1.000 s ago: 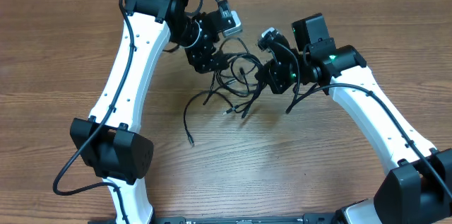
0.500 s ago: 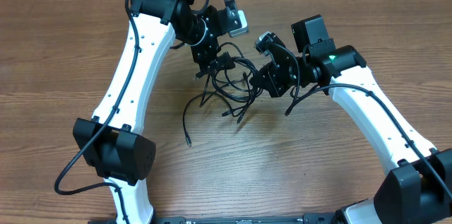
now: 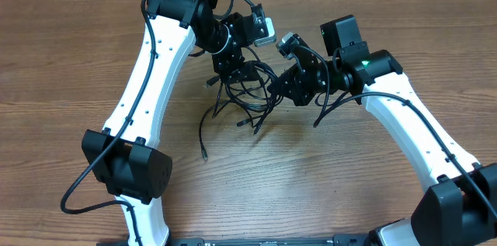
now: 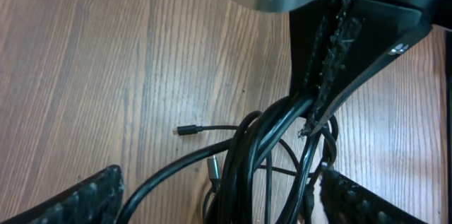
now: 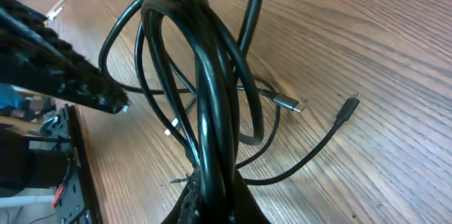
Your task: Untangle cables
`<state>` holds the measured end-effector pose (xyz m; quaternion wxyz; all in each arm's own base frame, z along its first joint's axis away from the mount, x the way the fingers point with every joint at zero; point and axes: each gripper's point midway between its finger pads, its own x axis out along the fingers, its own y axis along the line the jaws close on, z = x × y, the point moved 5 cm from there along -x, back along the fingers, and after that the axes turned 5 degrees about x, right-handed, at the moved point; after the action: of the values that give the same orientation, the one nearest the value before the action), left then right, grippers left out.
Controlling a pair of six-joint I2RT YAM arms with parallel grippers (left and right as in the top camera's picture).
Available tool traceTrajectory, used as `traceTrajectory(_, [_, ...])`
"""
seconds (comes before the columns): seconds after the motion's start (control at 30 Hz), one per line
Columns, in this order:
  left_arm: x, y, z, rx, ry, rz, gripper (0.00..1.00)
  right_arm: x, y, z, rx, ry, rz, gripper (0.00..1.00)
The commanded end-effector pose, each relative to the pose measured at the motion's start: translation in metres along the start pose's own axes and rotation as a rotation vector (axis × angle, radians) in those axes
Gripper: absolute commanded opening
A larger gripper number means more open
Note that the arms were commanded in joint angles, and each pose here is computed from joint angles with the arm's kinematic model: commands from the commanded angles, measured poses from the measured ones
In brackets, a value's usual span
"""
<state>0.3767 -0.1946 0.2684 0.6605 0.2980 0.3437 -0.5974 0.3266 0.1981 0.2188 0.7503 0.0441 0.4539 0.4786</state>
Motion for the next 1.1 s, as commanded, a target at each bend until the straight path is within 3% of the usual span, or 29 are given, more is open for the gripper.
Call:
traceTrajectory(0.0, [-0.011, -0.009, 0.012, 0.041, -0.040, -0.002, 0.78, -0.005, 0.007, 0.006, -0.026, -0.029, 0.038, 0.04])
traceTrajectory(0.23, [-0.011, -0.008, 0.012, 0.043, -0.041, -0.001, 0.30, -0.005, 0.007, 0.008, -0.034, -0.038, 0.036, 0.04])
traceTrajectory(0.3, [-0.011, -0.009, 0.012, 0.042, -0.042, -0.002, 0.23, -0.005, 0.007, 0.009, -0.037, -0.042, 0.035, 0.04])
traceTrajectory(0.47, [-0.011, -0.011, 0.014, 0.039, -0.061, -0.019, 0.19, -0.005, 0.007, 0.010, -0.042, -0.047, 0.035, 0.04])
traceTrajectory(0.57, [-0.011, -0.011, 0.014, 0.039, -0.061, -0.018, 0.05, -0.005, 0.007, 0.010, -0.043, -0.048, 0.034, 0.04])
traceTrajectory(0.73, [-0.011, -0.011, 0.014, 0.036, -0.061, -0.019, 0.04, -0.005, 0.007, 0.010, -0.043, -0.048, 0.034, 0.05])
traceTrajectory(0.83, [-0.011, -0.011, 0.014, 0.015, -0.062, -0.017, 0.05, -0.005, 0.007, 0.010, -0.044, -0.048, 0.033, 0.23])
traceTrajectory(0.87, [-0.012, -0.010, 0.014, 0.007, -0.063, -0.015, 0.04, -0.005, 0.007, 0.010, -0.043, -0.048, 0.033, 0.25])
traceTrajectory(1.07, [-0.013, -0.001, 0.017, -0.098, -0.076, 0.025, 0.05, -0.005, 0.007, 0.010, -0.043, -0.048, 0.033, 0.25])
